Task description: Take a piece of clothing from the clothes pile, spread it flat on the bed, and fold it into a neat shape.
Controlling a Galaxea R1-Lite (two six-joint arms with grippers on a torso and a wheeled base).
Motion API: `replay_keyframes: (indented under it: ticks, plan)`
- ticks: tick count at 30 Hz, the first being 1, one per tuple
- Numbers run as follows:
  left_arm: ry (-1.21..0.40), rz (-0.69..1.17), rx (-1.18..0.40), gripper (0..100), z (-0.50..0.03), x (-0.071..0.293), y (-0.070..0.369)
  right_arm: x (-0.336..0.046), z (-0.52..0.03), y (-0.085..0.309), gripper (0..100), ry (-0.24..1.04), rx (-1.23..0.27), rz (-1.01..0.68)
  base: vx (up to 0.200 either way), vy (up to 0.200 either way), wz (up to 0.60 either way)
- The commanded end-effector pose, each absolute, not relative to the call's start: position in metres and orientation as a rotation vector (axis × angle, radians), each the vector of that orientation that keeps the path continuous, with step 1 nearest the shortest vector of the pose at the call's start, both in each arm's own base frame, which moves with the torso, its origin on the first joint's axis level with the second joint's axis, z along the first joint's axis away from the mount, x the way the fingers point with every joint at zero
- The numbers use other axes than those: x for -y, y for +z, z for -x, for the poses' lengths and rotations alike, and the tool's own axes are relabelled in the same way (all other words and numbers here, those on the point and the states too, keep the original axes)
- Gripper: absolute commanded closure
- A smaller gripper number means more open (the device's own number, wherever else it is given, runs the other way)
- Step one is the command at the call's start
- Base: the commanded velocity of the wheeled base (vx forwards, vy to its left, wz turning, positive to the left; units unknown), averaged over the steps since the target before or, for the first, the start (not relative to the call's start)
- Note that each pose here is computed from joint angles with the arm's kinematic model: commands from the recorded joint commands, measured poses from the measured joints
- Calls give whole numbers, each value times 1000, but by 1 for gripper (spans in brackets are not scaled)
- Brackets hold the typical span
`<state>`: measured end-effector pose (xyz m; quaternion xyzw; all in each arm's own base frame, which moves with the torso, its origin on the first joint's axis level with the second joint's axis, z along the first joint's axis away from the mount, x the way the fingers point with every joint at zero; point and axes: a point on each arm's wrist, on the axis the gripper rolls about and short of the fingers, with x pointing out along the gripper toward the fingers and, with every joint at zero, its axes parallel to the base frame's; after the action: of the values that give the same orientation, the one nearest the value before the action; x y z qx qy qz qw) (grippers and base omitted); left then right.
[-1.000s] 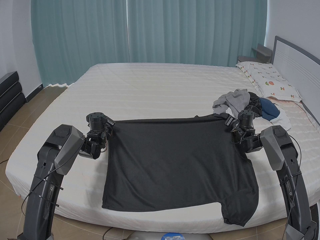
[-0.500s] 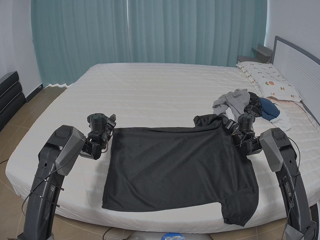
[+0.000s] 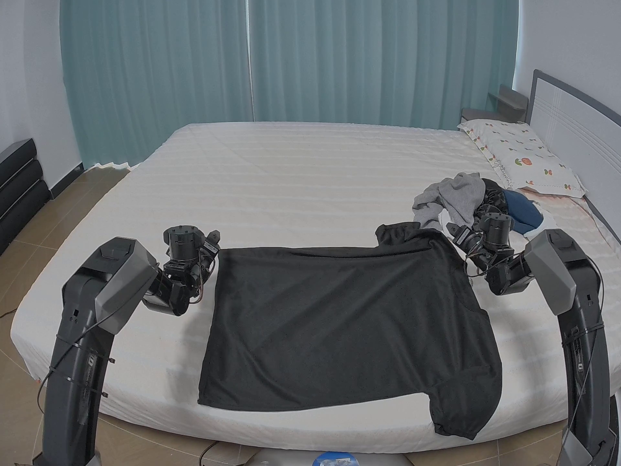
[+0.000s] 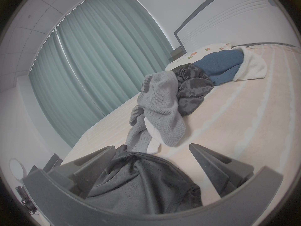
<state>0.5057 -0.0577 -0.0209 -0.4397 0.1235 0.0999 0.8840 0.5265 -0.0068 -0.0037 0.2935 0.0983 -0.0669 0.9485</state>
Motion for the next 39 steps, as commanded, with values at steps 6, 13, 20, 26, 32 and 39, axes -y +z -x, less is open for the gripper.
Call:
replay_keyframes:
  ticks: [6,13,20,26,32,39]
  plan:
    - [131,956,-347,0,-428,46,57,13,-447,51,0,-141,-309,-736,0,0,0]
    - [109,951,-470,0,-362,45,51,8,-378,56,0,-47,-411,-781,0,0,0]
    - [73,943,-567,0,-305,65,51,2,-321,64,0,-23,-493,-789,0,0,0]
    - [35,953,-646,0,-265,80,54,0,-280,58,0,1,-596,-806,0,0,0]
    - [39,968,-705,0,-241,84,51,-2,-253,51,0,23,-675,-813,-133,0,0]
    - [50,951,-774,0,-231,85,39,-7,-245,50,0,36,-701,-809,-200,0,0]
